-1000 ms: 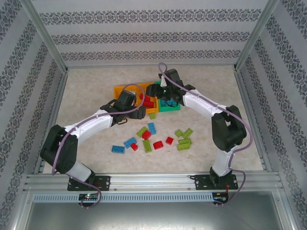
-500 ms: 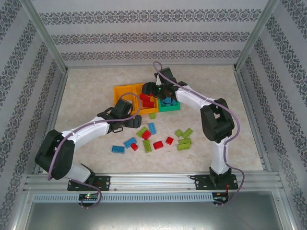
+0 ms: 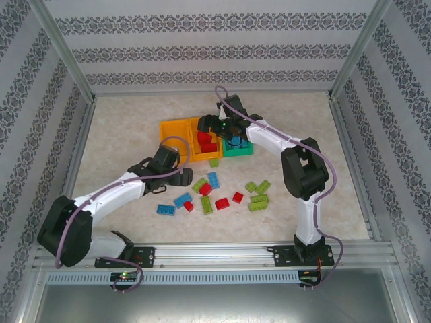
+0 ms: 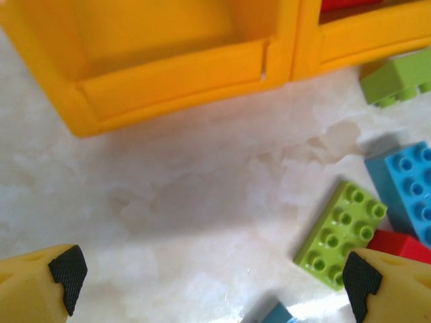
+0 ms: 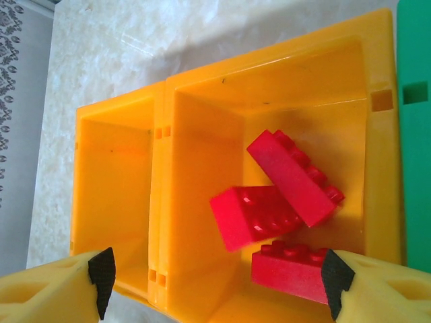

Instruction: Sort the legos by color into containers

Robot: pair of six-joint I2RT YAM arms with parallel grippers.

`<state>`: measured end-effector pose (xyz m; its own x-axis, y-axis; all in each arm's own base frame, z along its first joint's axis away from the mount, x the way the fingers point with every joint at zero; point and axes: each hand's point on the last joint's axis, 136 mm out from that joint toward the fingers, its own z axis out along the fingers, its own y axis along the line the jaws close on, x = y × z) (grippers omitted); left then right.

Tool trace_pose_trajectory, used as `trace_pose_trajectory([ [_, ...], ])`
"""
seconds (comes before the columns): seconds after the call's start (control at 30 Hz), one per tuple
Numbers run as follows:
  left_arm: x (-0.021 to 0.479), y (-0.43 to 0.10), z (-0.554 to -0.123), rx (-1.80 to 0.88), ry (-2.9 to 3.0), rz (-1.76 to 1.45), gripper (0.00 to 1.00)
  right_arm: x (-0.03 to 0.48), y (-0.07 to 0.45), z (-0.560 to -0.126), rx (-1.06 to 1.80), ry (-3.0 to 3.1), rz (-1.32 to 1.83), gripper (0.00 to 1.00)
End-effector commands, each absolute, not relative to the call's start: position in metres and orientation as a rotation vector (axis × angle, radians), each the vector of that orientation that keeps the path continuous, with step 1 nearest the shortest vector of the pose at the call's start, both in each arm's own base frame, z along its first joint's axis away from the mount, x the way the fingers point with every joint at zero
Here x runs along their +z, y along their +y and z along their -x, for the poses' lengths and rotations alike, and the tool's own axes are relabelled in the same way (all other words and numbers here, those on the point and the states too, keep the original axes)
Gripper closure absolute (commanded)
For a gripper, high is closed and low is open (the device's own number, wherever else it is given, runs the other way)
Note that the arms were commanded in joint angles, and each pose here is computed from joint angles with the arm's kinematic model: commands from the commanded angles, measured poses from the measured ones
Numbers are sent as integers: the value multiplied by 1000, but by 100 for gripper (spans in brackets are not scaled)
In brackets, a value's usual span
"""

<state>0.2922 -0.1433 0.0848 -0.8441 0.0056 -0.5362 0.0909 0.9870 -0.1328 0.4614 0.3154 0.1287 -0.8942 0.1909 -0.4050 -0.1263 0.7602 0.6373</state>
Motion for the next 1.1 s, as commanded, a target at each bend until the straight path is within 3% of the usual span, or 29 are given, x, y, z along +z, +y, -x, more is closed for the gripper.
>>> trace_pose_trajectory([
  [0.0, 76, -128, -272, -173, 2625, -1, 0, 142, 322, -458, 984, 2471, -6, 17],
  [0.43, 51, -116, -215, -178, 2728, 33, 0, 157, 296, -447, 910, 2447, 2, 16],
  [1.07, 59, -155, -217, -324, 2698, -175, 3, 133, 264, -426, 829, 2511, -18, 15],
])
